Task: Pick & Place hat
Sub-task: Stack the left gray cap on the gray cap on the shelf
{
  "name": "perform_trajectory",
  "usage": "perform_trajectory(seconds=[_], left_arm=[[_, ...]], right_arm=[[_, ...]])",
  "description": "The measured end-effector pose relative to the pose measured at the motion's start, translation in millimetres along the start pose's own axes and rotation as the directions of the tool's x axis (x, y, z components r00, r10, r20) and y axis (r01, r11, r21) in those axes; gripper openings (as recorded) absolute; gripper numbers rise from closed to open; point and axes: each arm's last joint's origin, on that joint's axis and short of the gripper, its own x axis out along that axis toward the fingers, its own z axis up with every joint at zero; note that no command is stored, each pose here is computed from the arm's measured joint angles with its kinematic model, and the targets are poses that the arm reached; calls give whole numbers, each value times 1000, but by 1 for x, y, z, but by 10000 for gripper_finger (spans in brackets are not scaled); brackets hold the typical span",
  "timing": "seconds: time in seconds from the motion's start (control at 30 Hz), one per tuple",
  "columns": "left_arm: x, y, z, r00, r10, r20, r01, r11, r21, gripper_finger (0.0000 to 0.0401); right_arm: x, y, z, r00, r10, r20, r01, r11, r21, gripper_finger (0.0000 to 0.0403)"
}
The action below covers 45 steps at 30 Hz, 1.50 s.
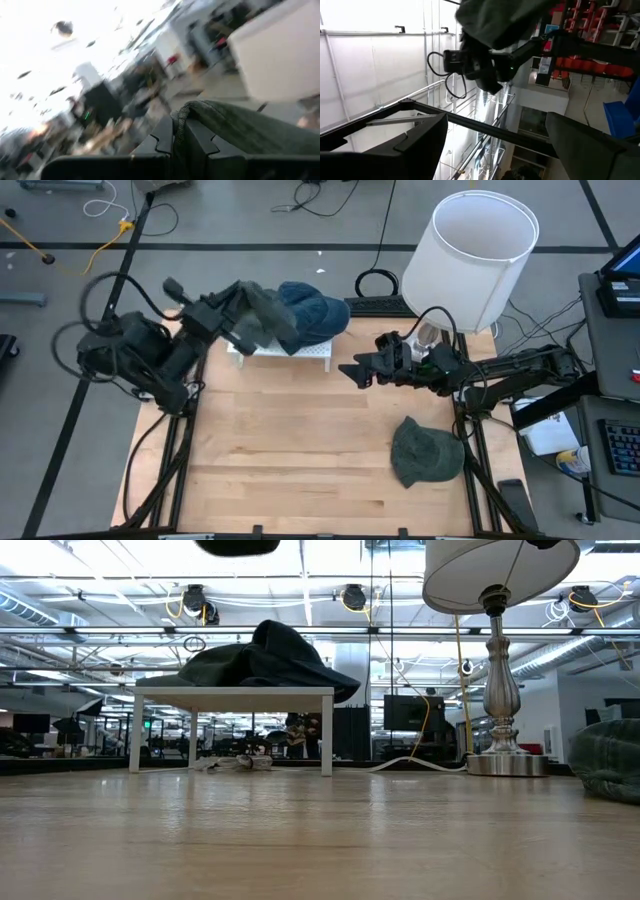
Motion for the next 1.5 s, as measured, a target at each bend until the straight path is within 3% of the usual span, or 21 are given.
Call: perform_trajectory(seconds=[0.13,0.3,0.43,0.57,0.8,1.0,1.33,1.5], left_arm=[[2,23,11,995,-76,65,75,997,21,17],[11,41,11,994,-109,24,108,993,40,17],[23,50,6,996,13,-88,-6,997,78,17],[37,54,-1,967,166,-191,-152,985,86,17],[57,50,-10,817,437,-376,-421,898,129,17],[79,46,-12,769,498,-401,-505,858,95,17],[132,20,-38,675,597,-434,-560,797,224,17],[151,10,-52,640,627,-445,-597,770,226,17]], right_arm=[[0,2,0,1000,20,2,-20,999,50,332],[0,2,0,1000,21,2,-21,997,78,332],[0,2,0,1000,20,2,-20,993,119,332],[0,2,0,1000,19,4,-19,984,179,332],[0,2,0,1000,19,8,-20,978,208,332],[0,2,0,1000,19,9,-20,978,208,332],[0,2,0,1000,19,6,-20,972,232,332],[0,2,0,1000,19,5,-19,965,262,332]])
